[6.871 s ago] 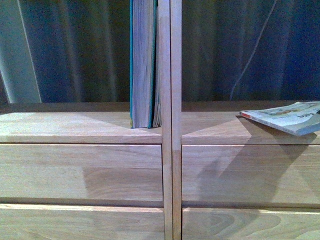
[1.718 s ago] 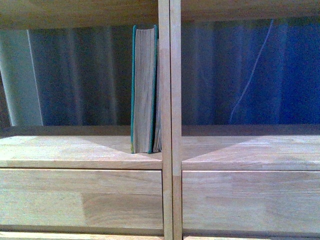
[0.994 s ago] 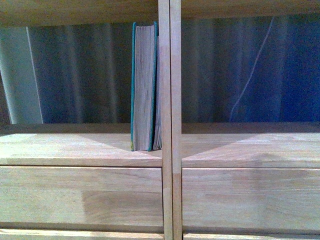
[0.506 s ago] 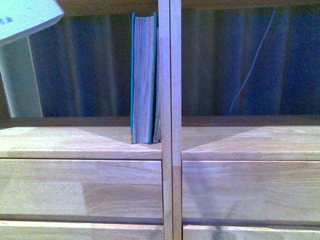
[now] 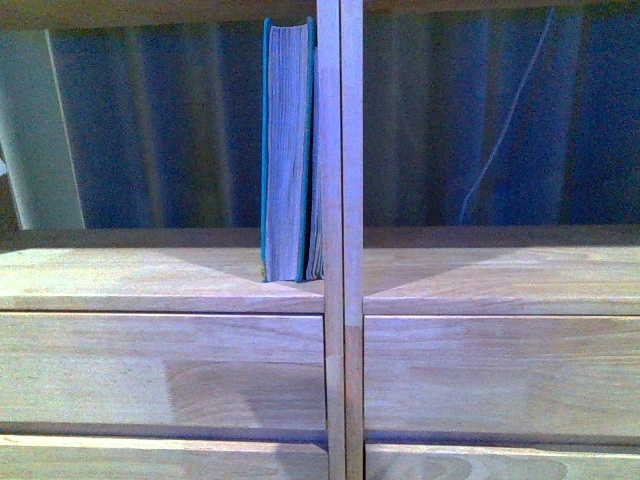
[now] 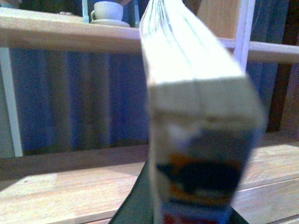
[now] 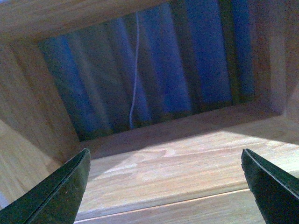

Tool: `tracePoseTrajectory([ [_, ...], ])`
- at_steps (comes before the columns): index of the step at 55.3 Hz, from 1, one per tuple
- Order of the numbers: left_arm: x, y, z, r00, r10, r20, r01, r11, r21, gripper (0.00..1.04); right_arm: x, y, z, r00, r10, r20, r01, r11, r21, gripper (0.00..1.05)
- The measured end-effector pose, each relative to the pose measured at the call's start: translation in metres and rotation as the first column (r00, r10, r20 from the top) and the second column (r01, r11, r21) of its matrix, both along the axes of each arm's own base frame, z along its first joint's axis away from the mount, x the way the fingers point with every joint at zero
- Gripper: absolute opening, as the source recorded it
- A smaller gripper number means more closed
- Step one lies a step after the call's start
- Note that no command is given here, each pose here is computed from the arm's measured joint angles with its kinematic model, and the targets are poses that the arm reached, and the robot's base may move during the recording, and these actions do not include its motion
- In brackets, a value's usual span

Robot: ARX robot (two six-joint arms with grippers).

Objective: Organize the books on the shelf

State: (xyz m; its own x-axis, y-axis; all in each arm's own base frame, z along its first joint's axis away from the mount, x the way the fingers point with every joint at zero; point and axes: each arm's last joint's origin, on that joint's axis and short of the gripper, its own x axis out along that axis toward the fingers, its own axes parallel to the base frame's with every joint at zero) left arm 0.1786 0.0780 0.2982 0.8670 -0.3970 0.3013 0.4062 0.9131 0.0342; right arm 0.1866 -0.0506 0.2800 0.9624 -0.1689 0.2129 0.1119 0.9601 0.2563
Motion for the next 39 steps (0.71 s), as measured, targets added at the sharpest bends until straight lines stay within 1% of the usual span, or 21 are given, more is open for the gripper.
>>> tracePoseTrajectory([
  [10,0.011,0.007,-0.009,0.999,0.039,-0.024,-0.039,0.999,-0.007,0.07,-0.002,0.004,0.001,1.000,0.000,-0.011,0.000,1.000,-0.021,0.98],
  [17,0.022,0.012,-0.011,0.997,0.074,-0.033,-0.075,0.997,-0.011,0.07,-0.002,0.004,0.001,1.000,-0.004,-0.013,0.004,1.000,-0.023,0.98],
  [19,0.026,0.014,-0.011,0.996,0.085,-0.034,-0.085,0.996,-0.011,0.07,-0.002,0.004,0.001,0.999,0.015,-0.037,-0.017,0.999,-0.047,0.96],
  [22,0.033,0.015,-0.010,0.994,0.101,-0.032,-0.102,0.995,-0.010,0.07,-0.005,0.007,-0.003,0.987,0.084,-0.136,-0.096,0.991,-0.089,0.88],
  [25,0.039,0.017,-0.010,0.993,0.114,-0.032,-0.114,0.993,-0.007,0.07,-0.008,0.011,-0.010,0.974,0.112,-0.199,-0.139,0.982,-0.124,0.81],
  [31,0.054,0.017,-0.010,0.992,0.124,-0.036,-0.124,0.992,0.000,0.07,-0.016,0.019,-0.027,0.963,0.121,-0.239,-0.165,0.971,-0.171,0.66],
  [39,0.075,0.016,-0.006,0.992,0.121,-0.035,-0.121,0.993,-0.005,0.07,-0.026,0.026,-0.046,0.961,0.112,-0.253,-0.163,0.967,-0.193,0.45],
])
